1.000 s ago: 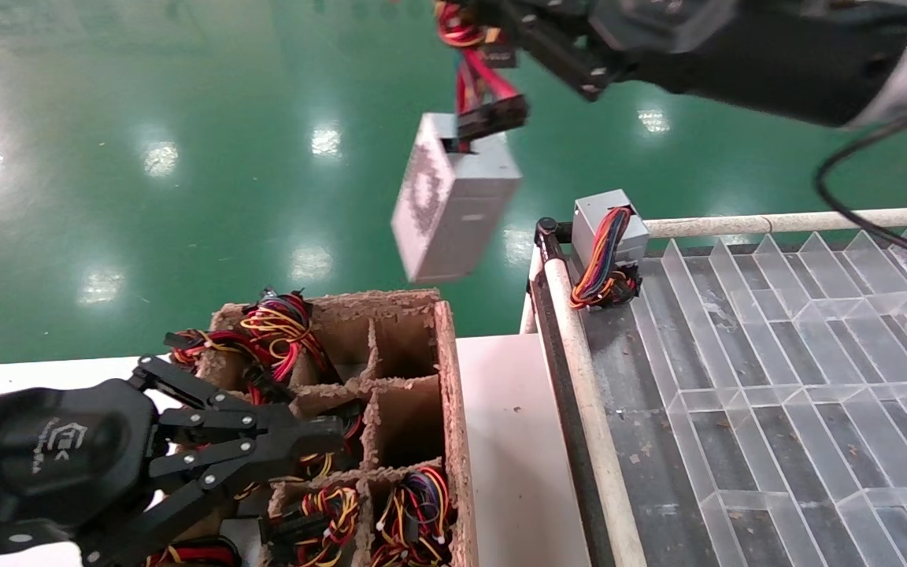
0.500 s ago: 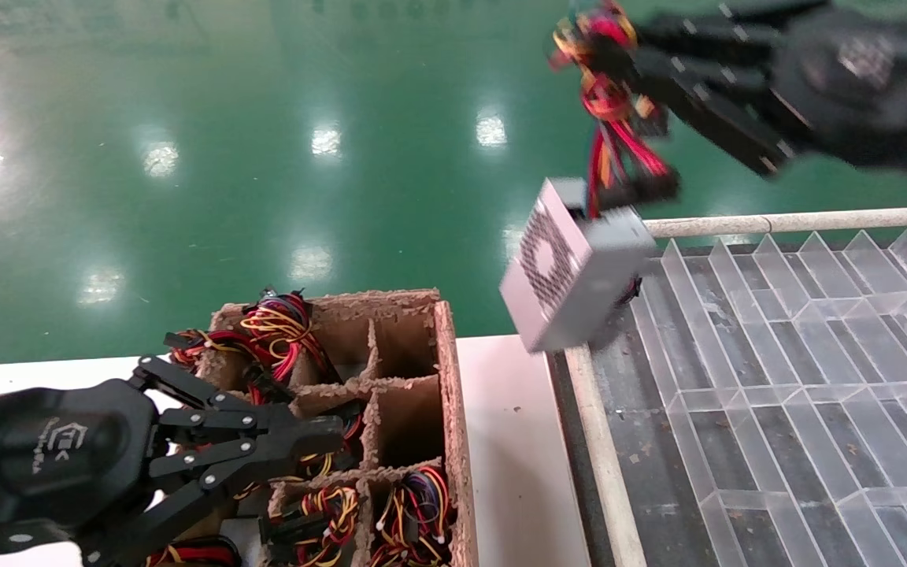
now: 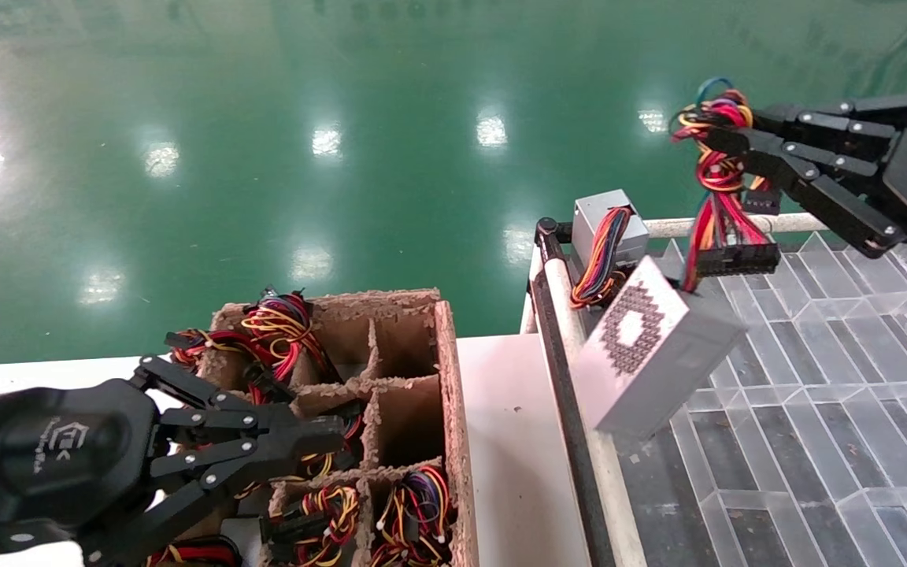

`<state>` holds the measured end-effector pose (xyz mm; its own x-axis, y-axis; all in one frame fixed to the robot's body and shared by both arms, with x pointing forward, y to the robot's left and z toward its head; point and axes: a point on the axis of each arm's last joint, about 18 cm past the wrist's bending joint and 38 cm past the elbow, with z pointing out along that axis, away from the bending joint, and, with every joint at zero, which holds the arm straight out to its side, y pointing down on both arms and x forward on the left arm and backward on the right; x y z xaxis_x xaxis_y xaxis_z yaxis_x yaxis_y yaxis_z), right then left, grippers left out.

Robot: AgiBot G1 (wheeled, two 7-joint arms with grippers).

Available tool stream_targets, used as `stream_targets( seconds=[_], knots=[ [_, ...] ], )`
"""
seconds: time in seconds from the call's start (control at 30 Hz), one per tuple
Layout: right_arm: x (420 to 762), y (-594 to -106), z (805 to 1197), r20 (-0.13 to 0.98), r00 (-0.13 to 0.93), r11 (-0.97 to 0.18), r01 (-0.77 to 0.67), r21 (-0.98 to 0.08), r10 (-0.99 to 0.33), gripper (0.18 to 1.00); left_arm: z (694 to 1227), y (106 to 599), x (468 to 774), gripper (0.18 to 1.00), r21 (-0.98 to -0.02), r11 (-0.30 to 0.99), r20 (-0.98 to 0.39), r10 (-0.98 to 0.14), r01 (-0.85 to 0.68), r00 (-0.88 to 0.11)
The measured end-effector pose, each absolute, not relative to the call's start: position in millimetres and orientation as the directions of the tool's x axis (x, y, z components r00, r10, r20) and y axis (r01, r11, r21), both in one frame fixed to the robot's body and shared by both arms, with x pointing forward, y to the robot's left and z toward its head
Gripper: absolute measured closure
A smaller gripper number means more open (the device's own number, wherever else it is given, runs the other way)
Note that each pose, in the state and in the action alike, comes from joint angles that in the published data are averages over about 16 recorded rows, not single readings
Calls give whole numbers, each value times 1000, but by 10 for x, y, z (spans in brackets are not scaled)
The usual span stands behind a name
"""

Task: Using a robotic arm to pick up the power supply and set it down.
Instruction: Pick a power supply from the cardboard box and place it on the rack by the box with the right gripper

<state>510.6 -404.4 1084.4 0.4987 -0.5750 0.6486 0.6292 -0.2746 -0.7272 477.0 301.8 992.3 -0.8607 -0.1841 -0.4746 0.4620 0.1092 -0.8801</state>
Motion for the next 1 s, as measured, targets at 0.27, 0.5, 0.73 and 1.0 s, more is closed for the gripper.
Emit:
stream_targets(
  seconds=[0.27,0.5,0.73,1.0],
  knots=[
    [5235,-4146,10641,600,462,-279,589,-758,-653,943,9923,3018,4770,993,-880,109,-475,-184,462,-861],
    [5369,-4148,10531,584,463,-268,582,-768,-667,944,9923,3018,4770,993,-880,109,-475,-184,462,-861],
    [5468,-4096,10529,584,475,-255,589,-767,-658,945,9923,3018,4770,993,-880,109,-475,-184,462,-861],
    [5587,-4029,10590,582,485,-235,600,-764,-653,945,9923,3018,4770,993,-880,109,-475,-184,462,-861]
  ],
)
